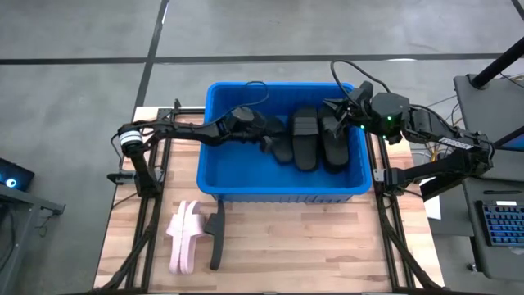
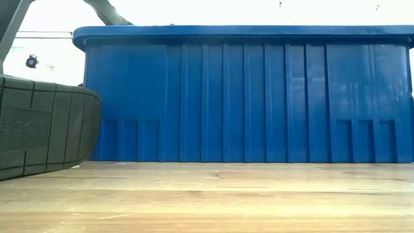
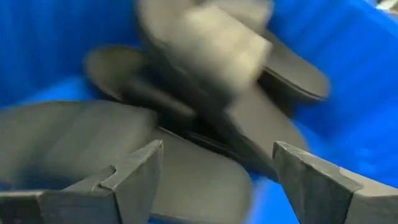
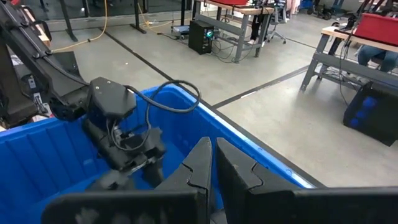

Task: Pick and place slides into bin
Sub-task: Put the black slide into the bin

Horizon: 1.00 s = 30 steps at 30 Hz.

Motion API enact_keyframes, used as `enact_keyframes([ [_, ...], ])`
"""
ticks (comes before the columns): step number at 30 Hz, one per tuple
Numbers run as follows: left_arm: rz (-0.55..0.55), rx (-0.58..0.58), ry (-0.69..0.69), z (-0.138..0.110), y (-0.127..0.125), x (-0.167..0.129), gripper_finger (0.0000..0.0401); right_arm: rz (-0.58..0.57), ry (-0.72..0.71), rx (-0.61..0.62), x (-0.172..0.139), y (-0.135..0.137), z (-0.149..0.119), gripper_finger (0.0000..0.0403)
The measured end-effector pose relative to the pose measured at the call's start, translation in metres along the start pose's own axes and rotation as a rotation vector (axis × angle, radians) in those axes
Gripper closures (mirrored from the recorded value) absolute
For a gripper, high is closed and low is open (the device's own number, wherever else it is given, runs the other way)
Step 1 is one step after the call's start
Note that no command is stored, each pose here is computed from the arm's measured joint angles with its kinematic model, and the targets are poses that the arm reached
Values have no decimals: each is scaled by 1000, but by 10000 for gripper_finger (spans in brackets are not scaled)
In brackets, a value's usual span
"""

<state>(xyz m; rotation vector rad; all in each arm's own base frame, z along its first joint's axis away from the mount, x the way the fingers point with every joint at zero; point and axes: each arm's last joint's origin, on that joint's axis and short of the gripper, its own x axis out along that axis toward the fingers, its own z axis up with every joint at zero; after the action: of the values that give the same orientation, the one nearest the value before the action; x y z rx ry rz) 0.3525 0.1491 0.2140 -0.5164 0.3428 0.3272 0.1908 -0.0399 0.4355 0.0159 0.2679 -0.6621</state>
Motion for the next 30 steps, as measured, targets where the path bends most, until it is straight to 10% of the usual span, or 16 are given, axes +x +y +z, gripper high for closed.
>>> enact_keyframes([
  [12,-490,103,-96,50,-56,-65,163,-1,7,15,1,0,-2,390],
  [23,-540,144,-426,87,-111,-171,210,66,52,86,7,5,-13,390],
  [30,-632,-55,-243,75,-122,-180,212,192,160,22,14,12,-24,390],
])
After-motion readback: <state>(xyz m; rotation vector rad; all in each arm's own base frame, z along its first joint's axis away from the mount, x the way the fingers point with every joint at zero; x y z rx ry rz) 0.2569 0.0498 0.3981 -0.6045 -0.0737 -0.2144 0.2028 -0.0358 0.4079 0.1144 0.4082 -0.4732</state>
